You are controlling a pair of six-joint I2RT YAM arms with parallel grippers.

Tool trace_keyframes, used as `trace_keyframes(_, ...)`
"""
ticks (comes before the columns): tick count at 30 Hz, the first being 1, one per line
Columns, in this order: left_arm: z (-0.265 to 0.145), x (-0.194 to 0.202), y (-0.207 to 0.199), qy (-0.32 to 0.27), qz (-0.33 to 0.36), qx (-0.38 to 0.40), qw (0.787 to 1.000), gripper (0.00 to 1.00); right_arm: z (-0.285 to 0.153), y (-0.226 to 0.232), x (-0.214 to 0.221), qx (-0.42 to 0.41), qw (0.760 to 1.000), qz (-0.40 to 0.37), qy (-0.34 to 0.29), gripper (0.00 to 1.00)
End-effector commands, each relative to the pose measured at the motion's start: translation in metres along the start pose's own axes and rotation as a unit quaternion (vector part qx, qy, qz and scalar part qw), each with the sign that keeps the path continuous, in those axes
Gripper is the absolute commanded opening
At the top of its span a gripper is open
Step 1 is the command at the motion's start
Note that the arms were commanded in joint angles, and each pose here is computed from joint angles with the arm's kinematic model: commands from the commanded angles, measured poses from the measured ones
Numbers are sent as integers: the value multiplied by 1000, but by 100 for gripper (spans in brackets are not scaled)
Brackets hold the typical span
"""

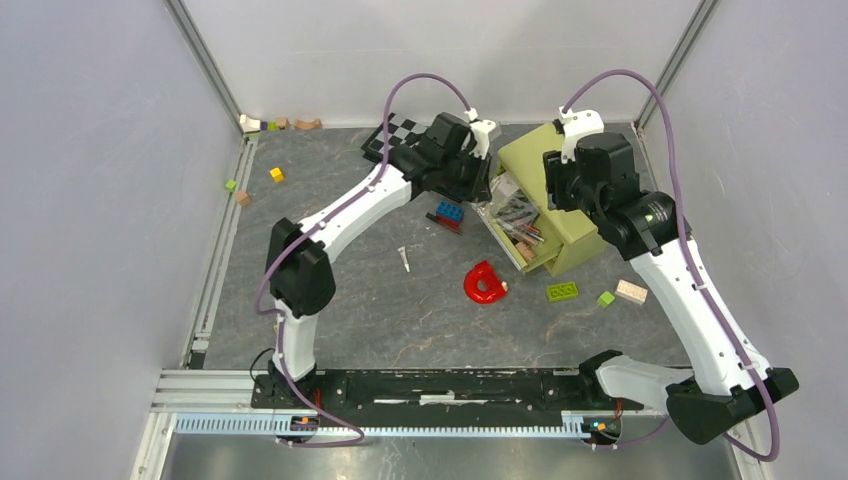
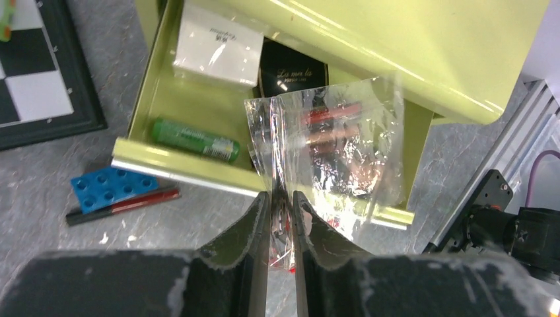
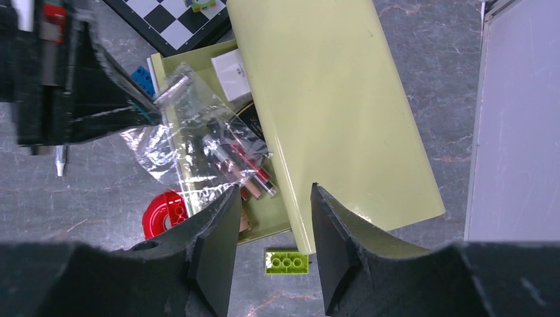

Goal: Organize the makeup
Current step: Place the makeup tool in the drawer.

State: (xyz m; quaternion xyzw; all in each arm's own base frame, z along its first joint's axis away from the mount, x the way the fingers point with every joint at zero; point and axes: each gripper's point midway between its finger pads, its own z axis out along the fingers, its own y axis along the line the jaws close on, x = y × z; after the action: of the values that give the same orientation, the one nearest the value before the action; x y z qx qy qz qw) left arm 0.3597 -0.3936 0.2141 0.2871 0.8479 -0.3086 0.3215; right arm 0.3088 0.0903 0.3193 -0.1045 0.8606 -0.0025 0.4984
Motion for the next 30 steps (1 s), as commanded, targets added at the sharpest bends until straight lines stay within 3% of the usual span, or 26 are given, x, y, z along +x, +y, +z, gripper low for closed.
trace_keyframes(1, 8, -17, -20, -9, 43, 42, 998, 24, -15, -6, -18, 5, 999, 5, -33, 50)
trace_keyframes(18, 53, 22, -16, 71, 89, 34, 993, 23, -13, -5, -14, 5, 1000, 5, -30, 51)
trace_keyframes(30, 61, 18, -16, 69, 107, 30, 991, 23, -13, -5, -13, 4, 1000, 5, -29, 51)
